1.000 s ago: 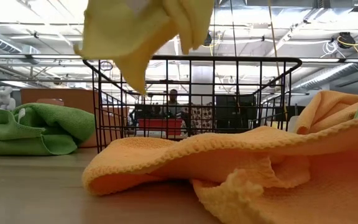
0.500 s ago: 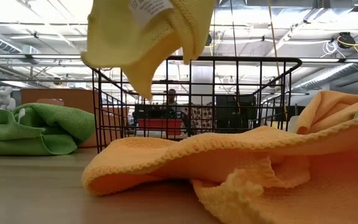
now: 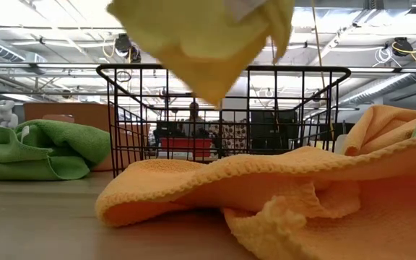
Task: Sort microfiber towel by color & place in baskets
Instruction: Put the yellow microfiber towel into the white bin
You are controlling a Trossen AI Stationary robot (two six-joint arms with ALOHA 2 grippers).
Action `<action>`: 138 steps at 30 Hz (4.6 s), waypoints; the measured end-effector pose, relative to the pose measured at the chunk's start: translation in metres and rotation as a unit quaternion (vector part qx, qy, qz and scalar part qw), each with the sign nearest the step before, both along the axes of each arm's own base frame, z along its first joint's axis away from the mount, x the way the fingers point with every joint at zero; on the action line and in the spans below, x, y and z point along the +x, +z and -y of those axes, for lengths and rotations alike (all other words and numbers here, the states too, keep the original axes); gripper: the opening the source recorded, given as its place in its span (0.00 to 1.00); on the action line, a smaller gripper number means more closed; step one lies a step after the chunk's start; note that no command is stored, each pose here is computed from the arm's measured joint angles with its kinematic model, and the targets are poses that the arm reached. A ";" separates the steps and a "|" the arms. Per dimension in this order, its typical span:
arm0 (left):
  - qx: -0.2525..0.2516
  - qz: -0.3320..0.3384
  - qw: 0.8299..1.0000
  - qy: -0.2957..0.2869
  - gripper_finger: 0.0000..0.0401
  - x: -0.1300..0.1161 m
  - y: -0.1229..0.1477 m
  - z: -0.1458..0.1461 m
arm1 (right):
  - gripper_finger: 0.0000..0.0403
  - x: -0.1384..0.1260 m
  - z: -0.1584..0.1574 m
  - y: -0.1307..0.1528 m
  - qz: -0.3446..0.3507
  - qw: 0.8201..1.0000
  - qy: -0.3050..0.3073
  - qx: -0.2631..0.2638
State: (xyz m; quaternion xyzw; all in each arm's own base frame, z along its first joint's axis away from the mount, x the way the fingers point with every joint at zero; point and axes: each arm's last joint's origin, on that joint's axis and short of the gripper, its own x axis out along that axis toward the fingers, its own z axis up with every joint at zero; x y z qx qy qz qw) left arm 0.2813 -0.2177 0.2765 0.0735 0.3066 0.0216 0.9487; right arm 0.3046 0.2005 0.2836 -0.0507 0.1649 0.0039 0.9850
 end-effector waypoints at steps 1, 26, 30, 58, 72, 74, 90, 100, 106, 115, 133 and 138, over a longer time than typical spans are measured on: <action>0.007 0.002 1.000 0.004 0.67 -0.002 -0.002 0.001 | 0.01 -0.003 -0.001 0.003 0.003 1.000 0.001 0.000; 0.002 0.095 0.995 -0.010 0.31 -0.009 -0.005 0.021 | 0.02 -0.025 -0.004 0.023 0.064 0.987 -0.138 -0.047; 0.009 0.114 0.993 -0.016 0.18 -0.004 -0.001 0.020 | 0.02 -0.025 -0.005 0.024 0.070 0.988 -0.133 -0.037; -0.035 0.221 0.974 0.019 0.02 0.030 0.024 -0.006 | 0.16 -0.014 -0.017 0.022 0.100 0.992 -0.072 0.025; -0.059 0.253 0.966 0.022 0.02 0.035 0.031 -0.010 | 0.72 0.002 -0.010 0.006 0.076 0.994 -0.074 0.021; -0.062 0.253 0.965 0.017 0.02 0.037 0.031 -0.012 | 0.76 0.005 -0.006 0.006 0.077 0.993 -0.082 0.019; -0.054 0.242 0.969 0.015 0.07 0.038 0.029 -0.014 | 0.05 0.007 -0.003 0.005 0.071 0.994 -0.079 -0.008; -0.022 0.195 0.981 -0.006 0.34 0.025 0.018 0.000 | 0.02 -0.001 0.006 0.013 0.058 0.992 -0.102 -0.045; 0.031 0.116 0.991 0.064 0.46 0.010 -0.004 -0.002 | 0.03 -0.017 0.031 0.036 0.045 0.988 -0.137 -0.049; 0.041 0.076 0.990 0.108 0.47 0.001 -0.015 -0.009 | 0.03 -0.058 0.109 0.064 -0.024 0.968 -0.247 -0.035; 0.153 0.076 0.979 0.113 0.47 0.021 -0.007 -0.033 | 0.03 -0.129 0.238 0.034 -0.144 0.823 -0.550 0.016; 0.179 0.059 0.978 0.095 0.47 0.019 -0.009 -0.033 | 0.03 -0.135 0.263 0.014 -0.193 0.794 -0.571 0.072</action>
